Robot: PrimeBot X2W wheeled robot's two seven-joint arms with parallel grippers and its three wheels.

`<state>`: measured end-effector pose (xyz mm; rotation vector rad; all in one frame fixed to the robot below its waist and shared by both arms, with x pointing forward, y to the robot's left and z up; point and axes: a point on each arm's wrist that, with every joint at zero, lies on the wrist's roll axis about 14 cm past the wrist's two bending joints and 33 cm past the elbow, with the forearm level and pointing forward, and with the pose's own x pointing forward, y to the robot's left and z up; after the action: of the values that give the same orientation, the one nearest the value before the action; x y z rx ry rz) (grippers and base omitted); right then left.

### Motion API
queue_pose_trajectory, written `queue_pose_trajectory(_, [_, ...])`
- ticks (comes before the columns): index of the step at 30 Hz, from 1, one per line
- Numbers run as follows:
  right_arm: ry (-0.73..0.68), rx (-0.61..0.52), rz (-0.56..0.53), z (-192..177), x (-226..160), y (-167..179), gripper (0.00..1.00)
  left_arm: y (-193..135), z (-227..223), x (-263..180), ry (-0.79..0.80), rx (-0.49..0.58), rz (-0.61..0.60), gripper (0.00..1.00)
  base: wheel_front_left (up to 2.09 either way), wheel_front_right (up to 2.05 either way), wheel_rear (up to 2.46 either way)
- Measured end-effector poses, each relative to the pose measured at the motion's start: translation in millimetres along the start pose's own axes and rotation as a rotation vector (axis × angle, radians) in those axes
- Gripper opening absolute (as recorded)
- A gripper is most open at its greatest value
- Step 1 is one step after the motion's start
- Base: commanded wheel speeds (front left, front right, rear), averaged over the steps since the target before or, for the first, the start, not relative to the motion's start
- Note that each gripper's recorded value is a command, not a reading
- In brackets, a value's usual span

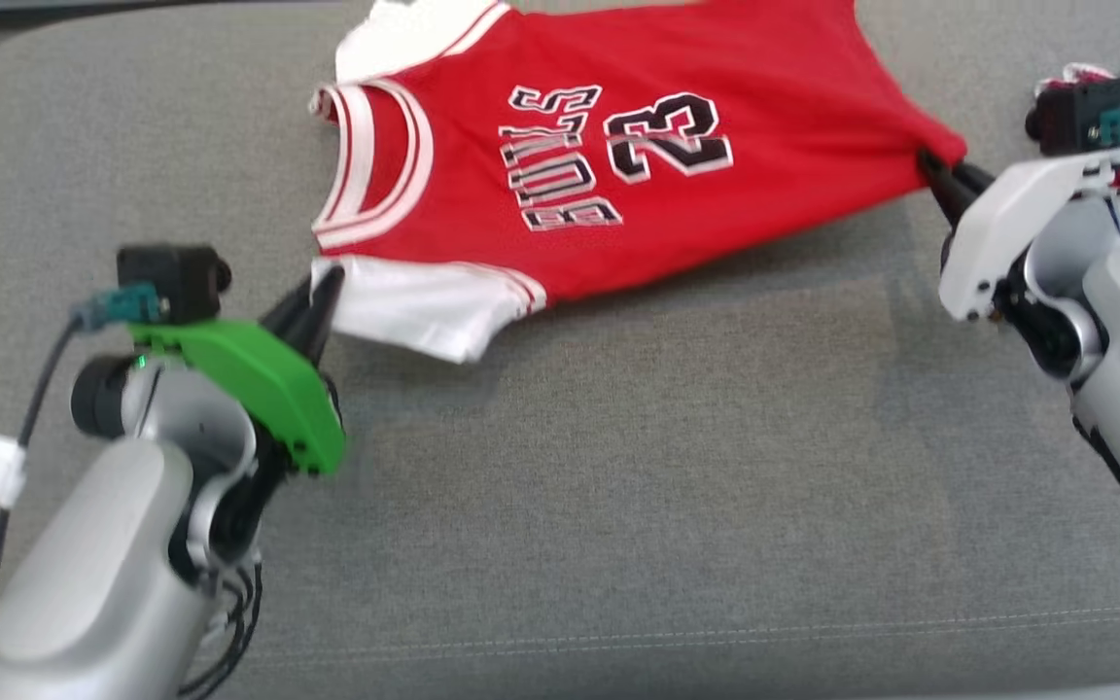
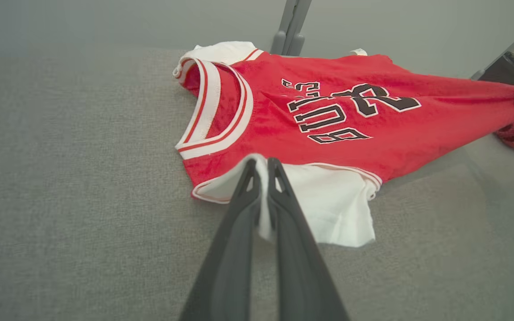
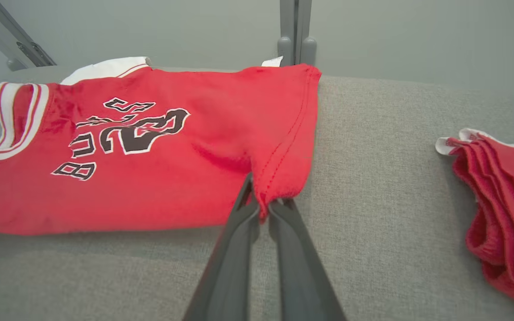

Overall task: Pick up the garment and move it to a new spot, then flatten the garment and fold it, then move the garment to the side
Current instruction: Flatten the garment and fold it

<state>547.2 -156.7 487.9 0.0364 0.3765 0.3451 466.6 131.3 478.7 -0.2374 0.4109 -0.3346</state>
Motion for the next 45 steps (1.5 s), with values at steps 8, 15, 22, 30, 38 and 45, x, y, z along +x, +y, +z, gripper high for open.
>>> queue_pose_trajectory(8, [0.027,0.021,-0.011,-13,-30,-3,0.0,-12,-14,-44,0.016,0.042,0.012,0.0,0.0,0.0,0.0])
queue_pose_trajectory(15, [0.086,0.049,0.009,-46,-50,10,0.0,-22,-37,-67,0.032,0.03,0.024,0.0,0.0,0.0,0.0])
queue_pose_trajectory(22, [0.149,0.087,-0.008,-83,-67,15,0.0,-30,-71,-79,0.085,-0.041,0.03,0.0,0.0,0.0,0.0])
queue_pose_trajectory(30, [0.162,0.123,-0.037,-104,-97,17,0.0,-33,-89,-106,0.097,-0.109,0.066,0.0,0.0,0.0,0.0])
queue_pose_trajectory(38, [0.183,0.17,-0.054,-115,-132,30,0.0,-42,-97,-139,0.099,-0.17,0.091,0.0,0.0,0.0,0.0])
queue_pose_trajectory(45, [0.242,0.171,-0.043,-120,-151,41,0.0,-50,-104,-154,0.115,-0.191,0.088,0.0,0.0,0.0,0.0])
